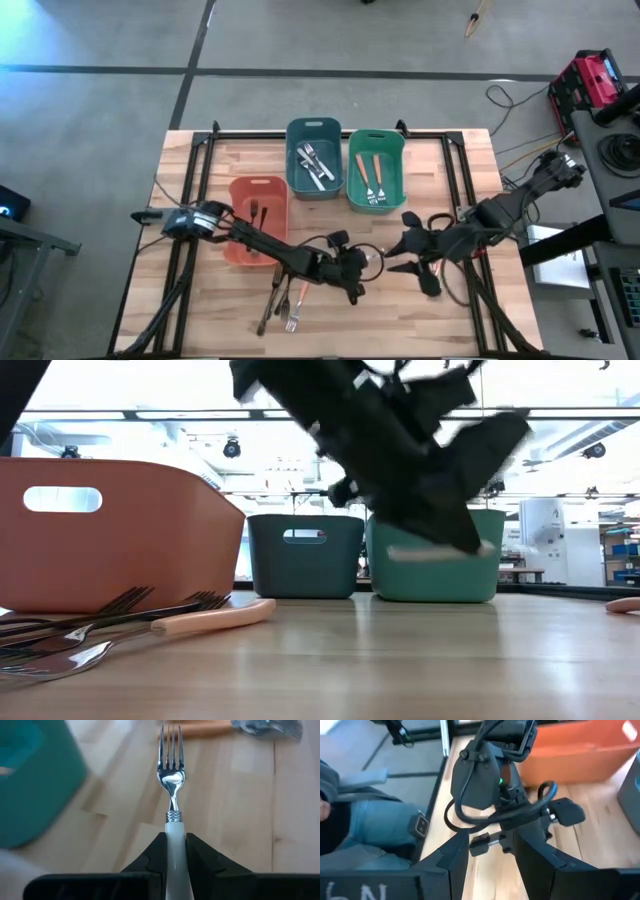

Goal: Sort silverware by color (type)
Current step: Put the white fork into the blue bin

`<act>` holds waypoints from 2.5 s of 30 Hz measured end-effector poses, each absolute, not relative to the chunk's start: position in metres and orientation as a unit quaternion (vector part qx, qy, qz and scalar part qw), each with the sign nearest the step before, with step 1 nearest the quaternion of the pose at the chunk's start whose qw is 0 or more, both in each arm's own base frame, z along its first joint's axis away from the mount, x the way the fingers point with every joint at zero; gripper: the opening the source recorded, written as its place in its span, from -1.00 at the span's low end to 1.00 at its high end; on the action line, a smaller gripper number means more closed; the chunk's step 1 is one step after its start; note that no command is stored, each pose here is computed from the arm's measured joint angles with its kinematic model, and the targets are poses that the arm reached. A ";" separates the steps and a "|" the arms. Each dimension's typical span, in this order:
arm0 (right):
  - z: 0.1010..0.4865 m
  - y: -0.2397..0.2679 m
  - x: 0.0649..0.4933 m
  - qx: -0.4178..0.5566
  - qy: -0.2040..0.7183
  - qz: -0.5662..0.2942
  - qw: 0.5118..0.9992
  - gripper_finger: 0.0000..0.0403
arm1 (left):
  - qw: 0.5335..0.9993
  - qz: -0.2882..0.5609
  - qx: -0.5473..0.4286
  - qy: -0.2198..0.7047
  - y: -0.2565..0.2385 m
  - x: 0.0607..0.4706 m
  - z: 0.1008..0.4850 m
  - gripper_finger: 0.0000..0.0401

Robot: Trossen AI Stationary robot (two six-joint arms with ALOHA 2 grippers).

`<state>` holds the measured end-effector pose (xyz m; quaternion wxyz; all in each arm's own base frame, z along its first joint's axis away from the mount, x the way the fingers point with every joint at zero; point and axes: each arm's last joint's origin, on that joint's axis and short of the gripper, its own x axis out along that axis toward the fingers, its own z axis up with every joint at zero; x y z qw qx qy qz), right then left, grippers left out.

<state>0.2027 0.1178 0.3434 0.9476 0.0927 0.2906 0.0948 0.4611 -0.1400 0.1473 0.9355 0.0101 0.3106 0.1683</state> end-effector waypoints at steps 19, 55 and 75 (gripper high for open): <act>0.376 0.109 0.196 -0.008 0.144 0.105 0.984 -0.29 | 0.924 0.294 0.031 0.242 -0.085 0.359 0.245 -0.84; 0.360 -0.041 0.250 0.038 0.192 -0.199 0.960 -0.37 | 0.866 0.441 -0.104 0.213 0.097 0.323 0.254 -0.84; 0.352 -0.050 0.249 0.014 0.234 -0.210 0.949 -0.37 | 0.814 0.440 -0.104 0.364 0.131 0.330 0.280 -0.84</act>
